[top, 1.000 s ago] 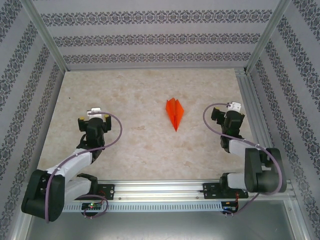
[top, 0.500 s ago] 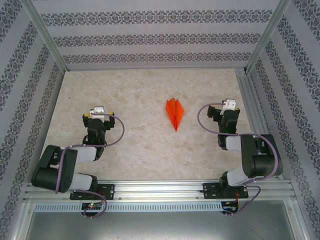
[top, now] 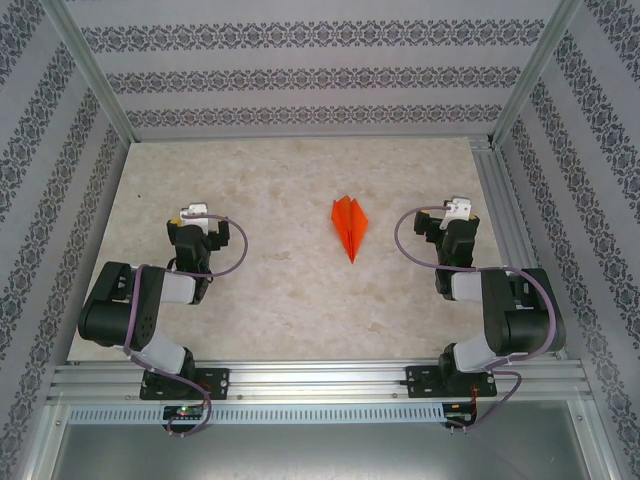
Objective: Fold a paper plane with a square sheet of paper (fold left side to right side)
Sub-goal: Reset both arms
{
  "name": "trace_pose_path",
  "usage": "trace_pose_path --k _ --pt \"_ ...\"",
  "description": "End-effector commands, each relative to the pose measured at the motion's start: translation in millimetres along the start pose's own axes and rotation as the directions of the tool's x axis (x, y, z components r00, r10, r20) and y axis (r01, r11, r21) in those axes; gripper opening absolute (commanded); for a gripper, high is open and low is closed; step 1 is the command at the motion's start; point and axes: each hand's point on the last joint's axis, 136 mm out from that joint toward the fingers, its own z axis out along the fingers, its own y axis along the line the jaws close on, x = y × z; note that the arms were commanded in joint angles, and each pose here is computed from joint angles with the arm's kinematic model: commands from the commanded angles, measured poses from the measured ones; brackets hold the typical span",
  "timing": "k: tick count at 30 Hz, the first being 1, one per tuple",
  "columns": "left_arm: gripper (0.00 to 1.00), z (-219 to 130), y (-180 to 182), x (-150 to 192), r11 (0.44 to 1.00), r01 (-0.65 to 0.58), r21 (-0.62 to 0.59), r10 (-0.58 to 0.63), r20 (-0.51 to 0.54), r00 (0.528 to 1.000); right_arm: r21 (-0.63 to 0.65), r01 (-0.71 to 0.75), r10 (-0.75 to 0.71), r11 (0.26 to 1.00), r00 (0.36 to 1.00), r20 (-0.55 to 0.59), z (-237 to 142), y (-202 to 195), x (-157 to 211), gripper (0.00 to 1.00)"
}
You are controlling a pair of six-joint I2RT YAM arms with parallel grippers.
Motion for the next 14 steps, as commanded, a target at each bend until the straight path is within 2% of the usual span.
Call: trace_pose_path --k 1,14 --pt "1.00 0.7 -1.7 -3.9 1.000 0.021 0.021 -0.021 0.004 1.000 -0.019 0.009 -0.008 1.000 0.999 0.044 0.1 1.8 -12.7 0.98" --pt "1.00 1.2 -5.0 -4.3 0.999 0.015 0.038 -0.015 0.003 1.000 -0.028 0.012 -0.011 1.000 0.999 0.040 0.4 3.3 -12.1 0.98"
